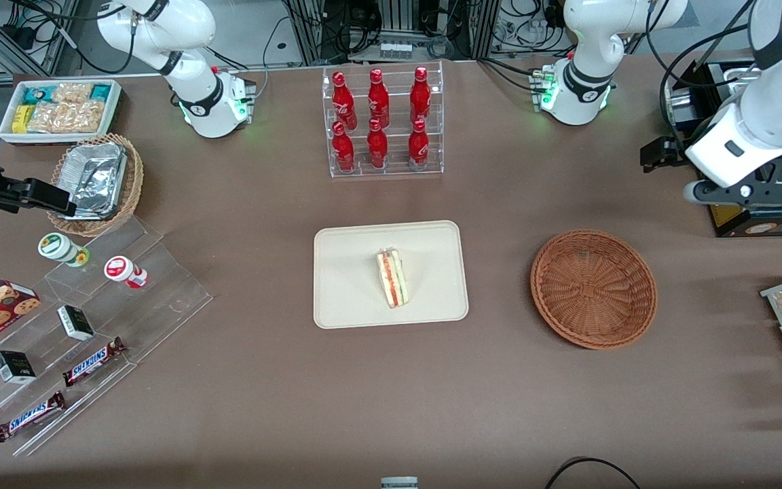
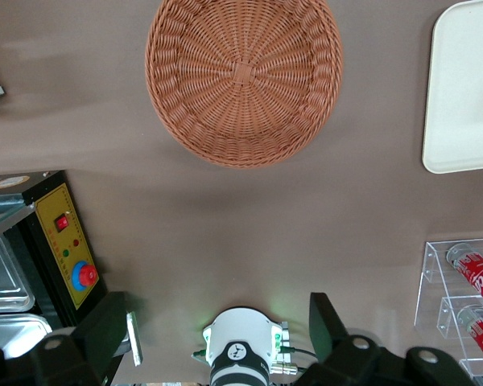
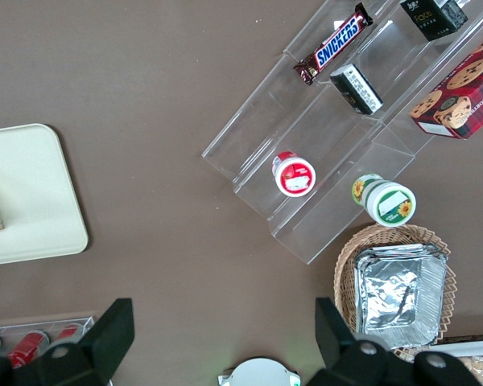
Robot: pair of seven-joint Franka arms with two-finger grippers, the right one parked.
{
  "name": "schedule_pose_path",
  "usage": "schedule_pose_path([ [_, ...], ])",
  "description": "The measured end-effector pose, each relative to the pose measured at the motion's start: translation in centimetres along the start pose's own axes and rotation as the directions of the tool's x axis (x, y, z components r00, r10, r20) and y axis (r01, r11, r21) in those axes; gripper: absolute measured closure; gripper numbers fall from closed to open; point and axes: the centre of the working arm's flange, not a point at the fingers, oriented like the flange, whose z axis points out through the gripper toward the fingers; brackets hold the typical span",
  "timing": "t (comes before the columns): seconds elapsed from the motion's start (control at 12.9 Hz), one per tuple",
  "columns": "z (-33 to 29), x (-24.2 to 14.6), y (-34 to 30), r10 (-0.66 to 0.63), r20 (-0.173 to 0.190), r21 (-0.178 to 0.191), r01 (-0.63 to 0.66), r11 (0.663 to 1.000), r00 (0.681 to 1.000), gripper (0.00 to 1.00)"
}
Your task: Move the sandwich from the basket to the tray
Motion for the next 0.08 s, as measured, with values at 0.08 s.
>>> schedule_pose_path([
  [0.08, -0.11, -0.1, -0.15, -0.003, -0.001, -0.001, 0.003, 1.0, 1.0, 0.0],
])
